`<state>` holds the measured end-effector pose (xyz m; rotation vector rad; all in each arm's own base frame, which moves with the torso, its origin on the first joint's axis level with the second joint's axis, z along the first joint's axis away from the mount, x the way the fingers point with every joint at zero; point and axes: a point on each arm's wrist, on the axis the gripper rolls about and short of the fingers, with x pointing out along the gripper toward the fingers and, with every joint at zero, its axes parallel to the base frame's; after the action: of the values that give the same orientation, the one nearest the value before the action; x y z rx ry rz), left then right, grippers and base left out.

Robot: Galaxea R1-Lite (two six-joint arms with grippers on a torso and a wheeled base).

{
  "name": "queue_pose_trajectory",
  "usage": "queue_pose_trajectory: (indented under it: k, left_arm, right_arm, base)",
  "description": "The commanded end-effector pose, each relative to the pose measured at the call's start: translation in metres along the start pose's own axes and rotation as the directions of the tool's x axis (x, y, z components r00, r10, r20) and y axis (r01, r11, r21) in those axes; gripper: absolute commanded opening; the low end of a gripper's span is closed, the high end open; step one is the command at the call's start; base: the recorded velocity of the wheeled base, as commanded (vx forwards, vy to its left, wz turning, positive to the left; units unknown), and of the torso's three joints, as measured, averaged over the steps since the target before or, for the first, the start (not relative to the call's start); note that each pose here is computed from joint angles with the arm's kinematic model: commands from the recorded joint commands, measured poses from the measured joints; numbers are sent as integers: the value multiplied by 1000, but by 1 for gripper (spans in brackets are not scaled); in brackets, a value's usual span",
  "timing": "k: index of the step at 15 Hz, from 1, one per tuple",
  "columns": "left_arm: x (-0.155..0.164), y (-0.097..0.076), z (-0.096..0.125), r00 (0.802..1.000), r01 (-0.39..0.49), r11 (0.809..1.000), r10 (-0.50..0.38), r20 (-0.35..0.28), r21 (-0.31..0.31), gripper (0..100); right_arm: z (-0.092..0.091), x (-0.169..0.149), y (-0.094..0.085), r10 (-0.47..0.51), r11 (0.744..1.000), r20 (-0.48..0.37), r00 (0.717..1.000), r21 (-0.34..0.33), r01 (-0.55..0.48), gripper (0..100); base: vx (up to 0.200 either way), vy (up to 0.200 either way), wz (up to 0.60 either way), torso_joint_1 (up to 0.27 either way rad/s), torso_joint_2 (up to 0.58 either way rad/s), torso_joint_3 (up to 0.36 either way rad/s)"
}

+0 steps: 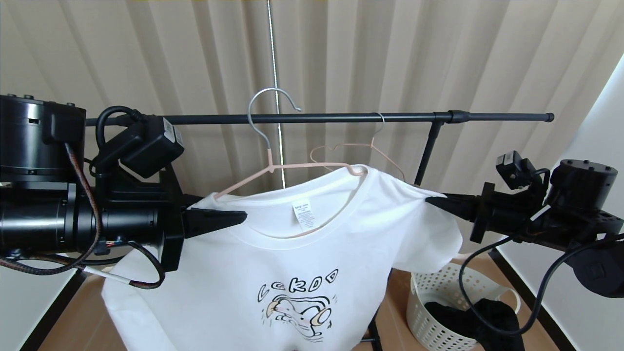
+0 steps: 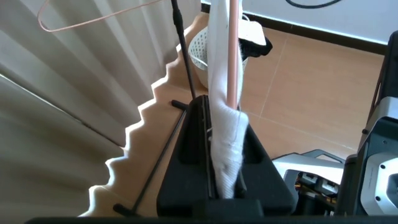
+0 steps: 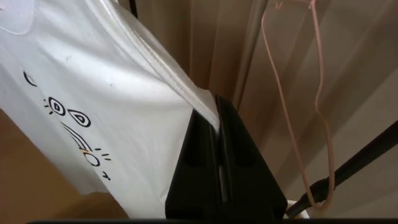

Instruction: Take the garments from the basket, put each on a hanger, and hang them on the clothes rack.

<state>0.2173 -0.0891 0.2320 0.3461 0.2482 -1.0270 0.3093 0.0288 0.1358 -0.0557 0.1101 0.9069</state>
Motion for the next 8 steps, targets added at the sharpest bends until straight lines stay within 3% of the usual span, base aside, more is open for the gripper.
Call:
queue_pose_trajectory:
  k: [1, 3, 4, 8]
  left_arm:
    - [3, 2, -2, 1000, -2, 1000, 2, -1, -21, 0]
    - [4, 2, -2, 1000, -2, 999, 2, -1, -32, 0]
    - [3, 3, -2, 1000, -4, 999, 4, -2, -34, 0]
    - [1, 4, -3, 1000, -16, 999, 16, -4, -40, 0]
  right_arm:
    - [7, 0, 18, 36, 999, 9, 999, -20, -36, 0]
    - [2, 1, 20, 47, 996, -3, 999, -73, -47, 0]
    - [2, 2, 20, 47, 995, -5, 999, -91, -48, 100]
    - [7, -4, 18, 29, 993, 6, 1000, -115, -28, 100]
  base:
    - [0, 0, 0, 0, 0, 0]
    - [0, 0, 0, 0, 0, 0]
    - [0, 0, 0, 0, 0, 0]
    - [0, 0, 0, 0, 0, 0]
